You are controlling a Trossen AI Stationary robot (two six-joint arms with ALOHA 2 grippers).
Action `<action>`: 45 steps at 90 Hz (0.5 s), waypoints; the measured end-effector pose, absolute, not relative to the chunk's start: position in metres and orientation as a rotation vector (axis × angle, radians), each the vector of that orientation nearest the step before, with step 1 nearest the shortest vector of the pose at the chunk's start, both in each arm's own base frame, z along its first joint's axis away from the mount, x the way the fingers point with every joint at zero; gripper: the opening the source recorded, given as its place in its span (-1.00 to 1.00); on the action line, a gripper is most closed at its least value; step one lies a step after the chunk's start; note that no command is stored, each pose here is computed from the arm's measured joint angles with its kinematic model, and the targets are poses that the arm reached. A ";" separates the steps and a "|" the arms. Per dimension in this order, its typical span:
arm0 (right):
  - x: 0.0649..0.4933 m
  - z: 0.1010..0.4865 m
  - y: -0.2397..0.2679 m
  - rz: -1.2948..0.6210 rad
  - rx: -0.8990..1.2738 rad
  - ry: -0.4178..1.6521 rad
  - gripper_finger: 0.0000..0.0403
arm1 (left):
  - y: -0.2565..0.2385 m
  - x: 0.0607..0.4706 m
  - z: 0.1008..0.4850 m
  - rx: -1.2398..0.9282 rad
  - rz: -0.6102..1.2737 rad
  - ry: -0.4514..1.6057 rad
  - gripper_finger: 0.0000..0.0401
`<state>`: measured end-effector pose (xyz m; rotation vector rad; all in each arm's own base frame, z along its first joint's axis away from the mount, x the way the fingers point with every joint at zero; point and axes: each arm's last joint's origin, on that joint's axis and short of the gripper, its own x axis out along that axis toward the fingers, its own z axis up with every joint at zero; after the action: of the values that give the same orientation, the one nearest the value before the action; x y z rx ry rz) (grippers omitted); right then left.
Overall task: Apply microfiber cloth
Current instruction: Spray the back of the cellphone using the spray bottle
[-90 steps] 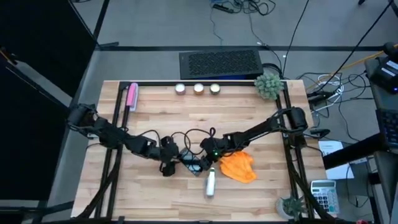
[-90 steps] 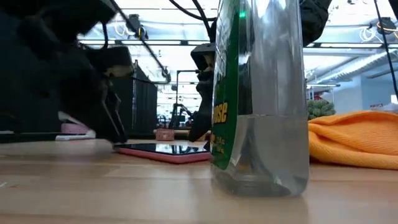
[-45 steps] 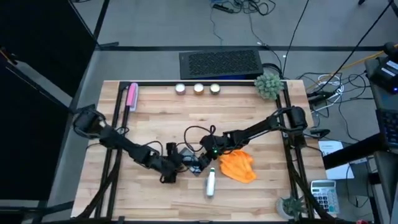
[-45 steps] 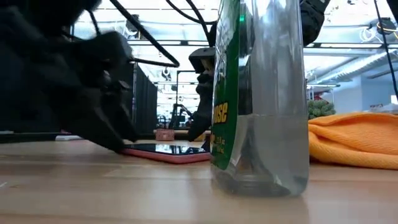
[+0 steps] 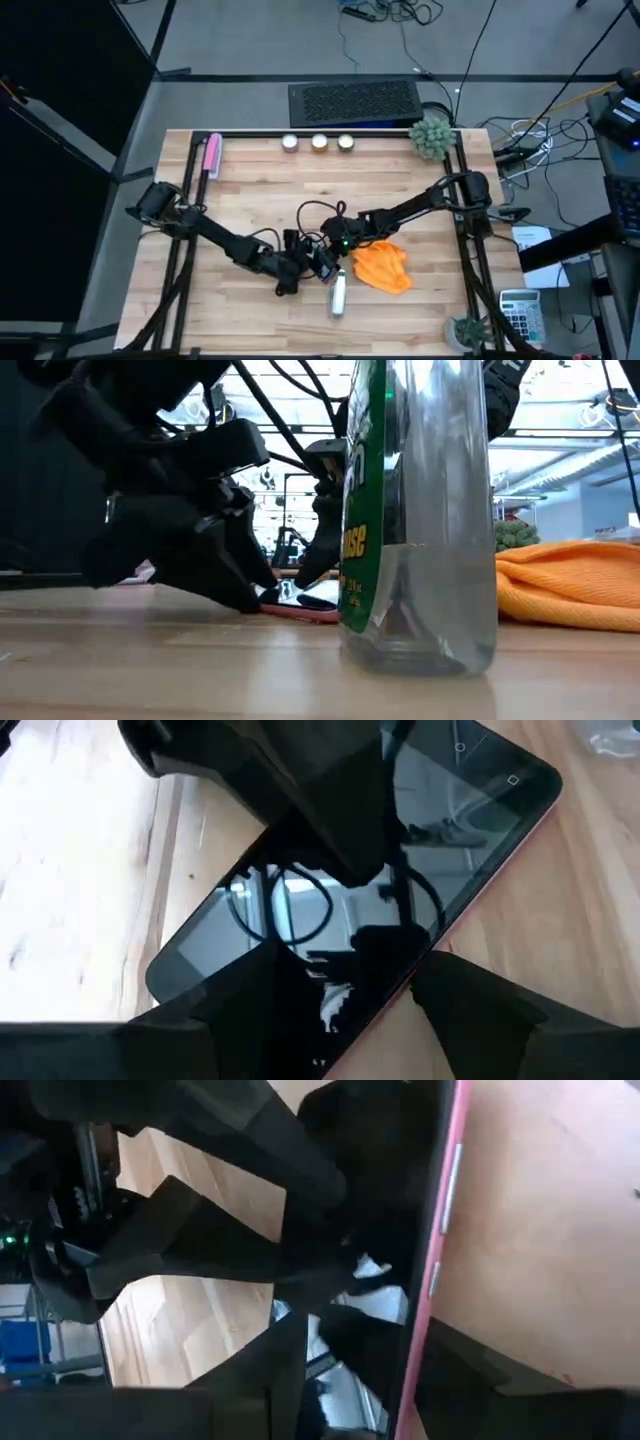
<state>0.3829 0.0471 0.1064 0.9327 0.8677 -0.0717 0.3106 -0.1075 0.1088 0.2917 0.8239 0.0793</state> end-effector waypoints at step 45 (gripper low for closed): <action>0.385 0.122 0.049 -0.020 0.861 0.808 -0.94 | -0.114 0.300 0.149 0.255 0.121 0.755 0.13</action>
<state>0.3850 0.0486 0.1223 0.8606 0.8081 -0.0204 0.3004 -0.1139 0.1492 0.2547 0.7553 0.1214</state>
